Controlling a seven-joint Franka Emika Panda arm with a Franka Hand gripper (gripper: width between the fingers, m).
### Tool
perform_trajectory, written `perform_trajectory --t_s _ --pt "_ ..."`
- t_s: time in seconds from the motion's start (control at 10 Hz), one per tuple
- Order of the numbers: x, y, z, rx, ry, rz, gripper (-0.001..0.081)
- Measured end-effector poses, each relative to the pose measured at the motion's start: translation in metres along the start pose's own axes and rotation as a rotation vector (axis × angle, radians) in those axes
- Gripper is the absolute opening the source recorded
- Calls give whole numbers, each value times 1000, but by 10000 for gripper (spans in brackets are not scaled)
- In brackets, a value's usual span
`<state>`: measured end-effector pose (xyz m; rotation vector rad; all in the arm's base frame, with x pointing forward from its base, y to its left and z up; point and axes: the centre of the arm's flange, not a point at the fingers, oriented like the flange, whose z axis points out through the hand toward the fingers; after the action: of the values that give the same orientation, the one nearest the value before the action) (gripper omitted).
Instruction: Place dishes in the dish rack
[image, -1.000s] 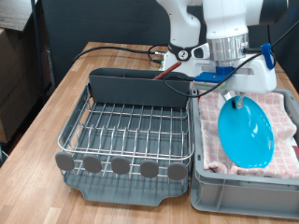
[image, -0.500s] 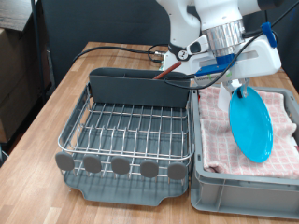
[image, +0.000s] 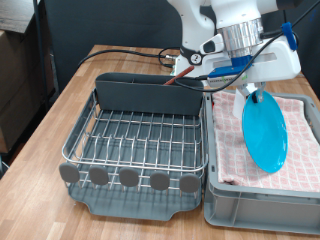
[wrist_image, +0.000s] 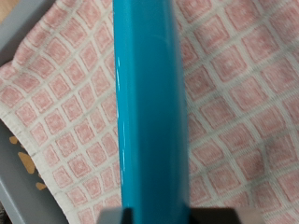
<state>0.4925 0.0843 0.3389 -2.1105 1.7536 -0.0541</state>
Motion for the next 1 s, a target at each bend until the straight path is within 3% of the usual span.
perform_trajectory --t_s 0.7,1.0 --pt "-10 -4 -59 -200 79 13 39" --pt "-9 -10 -67 -219 76 15 39"
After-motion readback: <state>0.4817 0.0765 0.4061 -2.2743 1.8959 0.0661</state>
